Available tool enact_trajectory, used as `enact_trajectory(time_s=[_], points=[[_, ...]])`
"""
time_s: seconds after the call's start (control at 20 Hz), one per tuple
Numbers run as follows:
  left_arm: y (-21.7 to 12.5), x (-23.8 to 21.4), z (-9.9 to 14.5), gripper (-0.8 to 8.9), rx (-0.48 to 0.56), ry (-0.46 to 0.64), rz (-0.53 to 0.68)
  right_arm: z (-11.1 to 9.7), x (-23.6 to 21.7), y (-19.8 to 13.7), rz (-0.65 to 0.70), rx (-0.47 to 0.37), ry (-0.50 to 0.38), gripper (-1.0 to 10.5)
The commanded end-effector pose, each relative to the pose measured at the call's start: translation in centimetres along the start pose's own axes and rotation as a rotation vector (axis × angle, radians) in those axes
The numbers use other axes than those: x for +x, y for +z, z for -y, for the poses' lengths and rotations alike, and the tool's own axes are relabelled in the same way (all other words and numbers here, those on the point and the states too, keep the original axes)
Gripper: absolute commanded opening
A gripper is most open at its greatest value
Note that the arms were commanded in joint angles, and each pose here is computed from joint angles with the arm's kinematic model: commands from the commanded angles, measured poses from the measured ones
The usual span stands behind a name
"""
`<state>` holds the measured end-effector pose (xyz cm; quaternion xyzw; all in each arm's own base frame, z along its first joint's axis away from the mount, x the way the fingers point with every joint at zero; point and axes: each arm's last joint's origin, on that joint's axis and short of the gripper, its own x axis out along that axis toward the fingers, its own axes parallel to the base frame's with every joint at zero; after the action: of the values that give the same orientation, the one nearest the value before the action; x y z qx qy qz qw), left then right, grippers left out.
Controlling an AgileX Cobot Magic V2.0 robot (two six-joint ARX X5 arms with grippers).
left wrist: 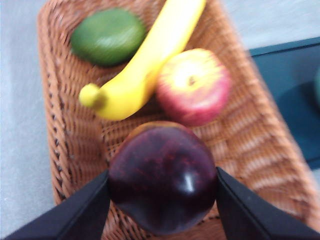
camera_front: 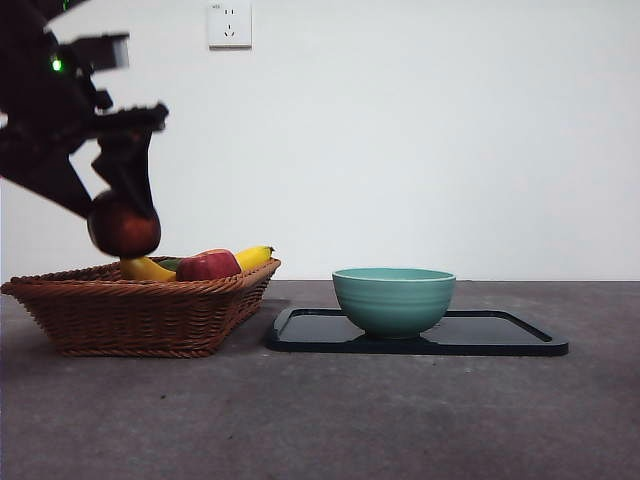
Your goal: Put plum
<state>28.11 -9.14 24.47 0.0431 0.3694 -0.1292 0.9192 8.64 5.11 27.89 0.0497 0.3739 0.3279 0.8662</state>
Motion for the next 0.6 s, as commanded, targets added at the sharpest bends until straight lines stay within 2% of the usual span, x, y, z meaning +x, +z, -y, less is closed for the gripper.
enact_trajectory(time_s=[0.05, 0.25, 0.6], points=[[-0.2, 1.9, -0.1, 2.47, 0.007, 0.001, -0.024, -0.1, 0.0, 0.2, 0.009, -0.016, 0.004, 2.7], [-0.8, 4.5, 0.1, 2.47, 0.006, -0.046, -0.057, -0.1, 0.0, 0.2, 0.009, -0.016, -0.001, 2.7], [-1.8, 6.6, 0.1, 2.55, 0.003, -0.044, -0.112, -0.1, 0.0, 0.2, 0.009, -0.012, -0.002, 2.7]])
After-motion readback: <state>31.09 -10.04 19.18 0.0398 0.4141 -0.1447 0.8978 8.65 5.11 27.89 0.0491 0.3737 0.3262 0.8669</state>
